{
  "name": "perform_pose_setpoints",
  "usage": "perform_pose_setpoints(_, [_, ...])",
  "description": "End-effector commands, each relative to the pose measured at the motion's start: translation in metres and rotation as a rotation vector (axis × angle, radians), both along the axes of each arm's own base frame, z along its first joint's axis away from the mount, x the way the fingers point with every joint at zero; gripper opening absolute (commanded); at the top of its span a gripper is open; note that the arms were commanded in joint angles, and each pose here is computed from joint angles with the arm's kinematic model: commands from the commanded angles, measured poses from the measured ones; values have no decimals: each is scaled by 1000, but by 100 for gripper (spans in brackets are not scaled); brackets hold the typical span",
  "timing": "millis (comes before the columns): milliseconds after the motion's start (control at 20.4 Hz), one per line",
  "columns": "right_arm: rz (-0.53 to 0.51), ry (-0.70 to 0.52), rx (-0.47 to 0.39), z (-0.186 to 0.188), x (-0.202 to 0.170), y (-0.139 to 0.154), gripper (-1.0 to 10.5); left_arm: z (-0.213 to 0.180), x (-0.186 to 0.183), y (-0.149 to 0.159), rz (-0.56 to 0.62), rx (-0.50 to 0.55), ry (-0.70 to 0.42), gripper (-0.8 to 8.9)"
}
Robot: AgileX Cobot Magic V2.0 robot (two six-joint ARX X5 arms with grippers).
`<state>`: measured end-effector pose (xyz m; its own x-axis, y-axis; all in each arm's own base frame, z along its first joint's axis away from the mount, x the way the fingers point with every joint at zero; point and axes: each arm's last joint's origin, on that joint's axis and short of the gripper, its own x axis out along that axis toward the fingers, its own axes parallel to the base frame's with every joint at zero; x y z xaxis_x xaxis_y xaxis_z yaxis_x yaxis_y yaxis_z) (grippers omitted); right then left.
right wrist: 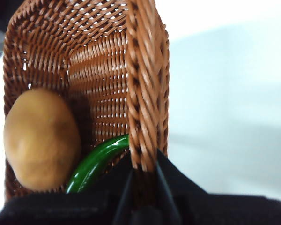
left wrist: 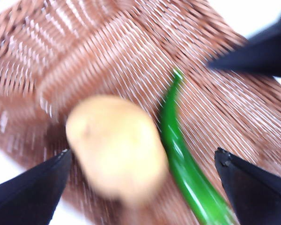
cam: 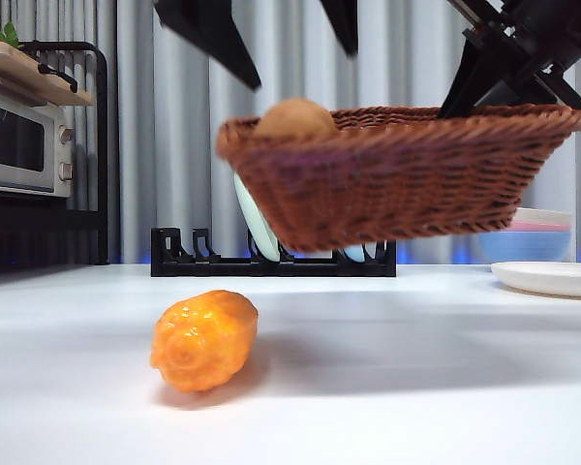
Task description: Pick up the basket,pick up the corn from the table,pick up the potato from the table,pick up the cucumber from the table,put all items into the basket
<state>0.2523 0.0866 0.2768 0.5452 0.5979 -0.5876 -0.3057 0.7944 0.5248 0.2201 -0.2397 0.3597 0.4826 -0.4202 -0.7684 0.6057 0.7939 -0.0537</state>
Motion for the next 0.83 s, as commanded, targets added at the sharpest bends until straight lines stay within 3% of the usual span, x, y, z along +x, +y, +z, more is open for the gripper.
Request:
perform_pose_setpoints(49, [-9,-46,7,6,3,-4,-12,22,-27,14,-26,-19,-2,571])
perform_pose_setpoints(196, [-32,-89,26,10,7,-9,-12,39,-66,35,-46,4,49,571])
perform_pose_setpoints(343, [-71,-105,36,16,12,-19,-12,33,-99,35,-42,91,60,571])
perform_pose_setpoints(539, [-111,-128,41,25,16,-30,-12,0,-125,21,23,191,48,570])
perform_pose_setpoints(833, [-95,-134,84,30,17,-40,-12,-64,-129,10,101,186,102,570])
